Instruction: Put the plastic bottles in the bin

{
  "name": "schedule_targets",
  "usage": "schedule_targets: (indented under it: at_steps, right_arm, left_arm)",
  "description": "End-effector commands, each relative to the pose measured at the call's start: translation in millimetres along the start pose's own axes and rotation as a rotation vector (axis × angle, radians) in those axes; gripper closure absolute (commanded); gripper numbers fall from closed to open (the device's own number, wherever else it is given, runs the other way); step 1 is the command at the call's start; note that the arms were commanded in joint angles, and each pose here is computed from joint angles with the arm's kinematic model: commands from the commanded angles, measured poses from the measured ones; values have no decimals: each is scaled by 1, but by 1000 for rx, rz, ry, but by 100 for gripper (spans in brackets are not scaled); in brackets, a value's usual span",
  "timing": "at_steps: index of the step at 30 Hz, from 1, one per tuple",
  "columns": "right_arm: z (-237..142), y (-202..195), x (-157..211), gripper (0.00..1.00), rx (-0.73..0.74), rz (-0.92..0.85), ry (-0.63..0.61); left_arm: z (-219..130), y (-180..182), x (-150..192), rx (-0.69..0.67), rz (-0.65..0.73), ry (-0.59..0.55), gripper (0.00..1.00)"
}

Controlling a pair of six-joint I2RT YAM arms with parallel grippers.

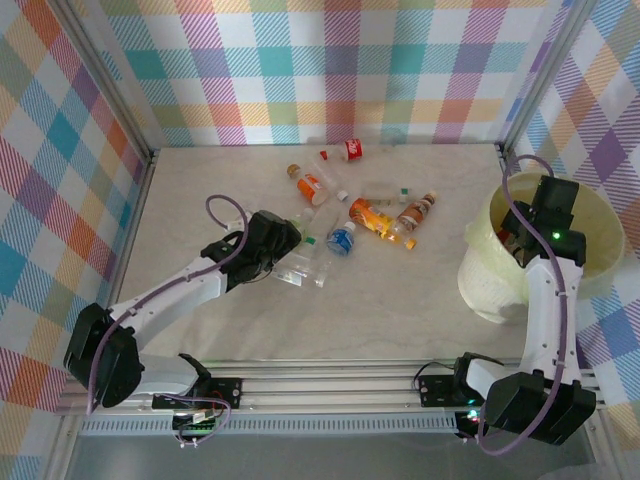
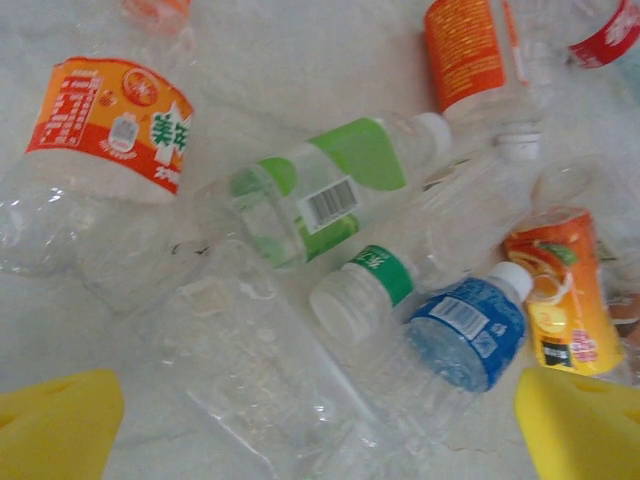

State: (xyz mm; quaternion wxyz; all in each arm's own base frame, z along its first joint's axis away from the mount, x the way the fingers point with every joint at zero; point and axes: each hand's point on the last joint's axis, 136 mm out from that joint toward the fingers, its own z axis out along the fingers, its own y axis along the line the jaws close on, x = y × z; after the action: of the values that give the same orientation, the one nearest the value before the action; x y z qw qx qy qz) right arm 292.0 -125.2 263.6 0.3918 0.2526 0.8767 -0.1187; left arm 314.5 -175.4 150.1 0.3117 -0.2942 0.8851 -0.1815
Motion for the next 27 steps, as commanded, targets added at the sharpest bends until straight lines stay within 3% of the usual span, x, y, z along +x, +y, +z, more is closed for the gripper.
schedule_targets:
  at_steps: [1, 6, 14, 25, 27]
  right_arm:
    - [7, 1, -2, 33, -12, 31, -15]
    - [9, 0, -7, 25, -1, 27, -24]
    - [-12, 13, -20, 17, -103, 20, -105]
    - [-74, 21, -41, 7, -148, 14, -209]
    - [-86, 33, -45, 1, -194, -7, -227]
  left_arm:
    - [4, 12, 3, -62, -3, 13, 0]
    - [11, 14, 8, -75, -13, 30, 0]
    - [18, 15, 11, -79, -46, 36, 0]
    - [16, 25, 8, -80, -91, 1, 0]
    - [14, 30, 7, -80, -100, -8, 0]
